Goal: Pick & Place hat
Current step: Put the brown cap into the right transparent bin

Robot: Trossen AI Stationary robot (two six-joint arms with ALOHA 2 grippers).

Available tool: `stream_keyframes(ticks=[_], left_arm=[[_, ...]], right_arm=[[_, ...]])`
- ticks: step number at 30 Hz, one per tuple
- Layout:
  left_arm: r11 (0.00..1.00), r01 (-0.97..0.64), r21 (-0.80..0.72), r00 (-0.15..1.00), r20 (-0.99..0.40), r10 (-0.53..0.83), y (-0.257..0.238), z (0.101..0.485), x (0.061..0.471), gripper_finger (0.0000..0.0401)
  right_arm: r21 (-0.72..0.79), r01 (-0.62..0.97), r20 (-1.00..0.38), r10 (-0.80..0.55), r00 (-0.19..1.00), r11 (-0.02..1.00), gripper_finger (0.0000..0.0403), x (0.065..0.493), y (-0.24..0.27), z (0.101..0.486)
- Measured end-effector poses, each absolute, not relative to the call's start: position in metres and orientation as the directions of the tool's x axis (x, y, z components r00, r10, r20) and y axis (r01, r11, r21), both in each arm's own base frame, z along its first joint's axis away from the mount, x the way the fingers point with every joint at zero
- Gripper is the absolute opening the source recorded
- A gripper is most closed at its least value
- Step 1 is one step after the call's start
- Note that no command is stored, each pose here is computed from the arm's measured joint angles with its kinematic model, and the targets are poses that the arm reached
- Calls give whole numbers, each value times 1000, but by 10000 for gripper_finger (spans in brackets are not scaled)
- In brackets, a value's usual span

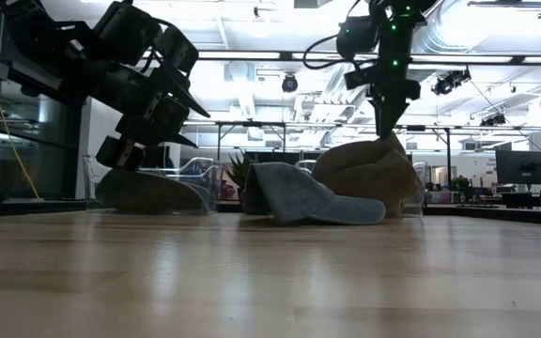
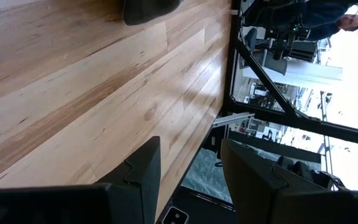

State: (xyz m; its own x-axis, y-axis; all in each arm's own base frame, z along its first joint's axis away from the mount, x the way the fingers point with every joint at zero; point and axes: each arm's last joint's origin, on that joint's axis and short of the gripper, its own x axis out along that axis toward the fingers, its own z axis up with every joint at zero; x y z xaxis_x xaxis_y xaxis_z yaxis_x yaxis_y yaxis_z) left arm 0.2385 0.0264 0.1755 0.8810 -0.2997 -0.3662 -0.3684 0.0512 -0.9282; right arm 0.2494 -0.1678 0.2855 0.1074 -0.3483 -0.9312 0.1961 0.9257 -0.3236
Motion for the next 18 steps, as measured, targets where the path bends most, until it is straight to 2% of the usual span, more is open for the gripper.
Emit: stream_keyframes(ticks=[10, 18], left_arm=[[53, -368, -929, 881, -366, -300, 26, 176, 238, 147], [54, -366, -929, 879, -364, -307, 26, 176, 238, 147]], right_arm=[[-193, 151, -963, -217, 163, 970, 202, 249, -164, 284], [-101, 147, -984, -120, 129, 984, 202, 241, -161, 282]])
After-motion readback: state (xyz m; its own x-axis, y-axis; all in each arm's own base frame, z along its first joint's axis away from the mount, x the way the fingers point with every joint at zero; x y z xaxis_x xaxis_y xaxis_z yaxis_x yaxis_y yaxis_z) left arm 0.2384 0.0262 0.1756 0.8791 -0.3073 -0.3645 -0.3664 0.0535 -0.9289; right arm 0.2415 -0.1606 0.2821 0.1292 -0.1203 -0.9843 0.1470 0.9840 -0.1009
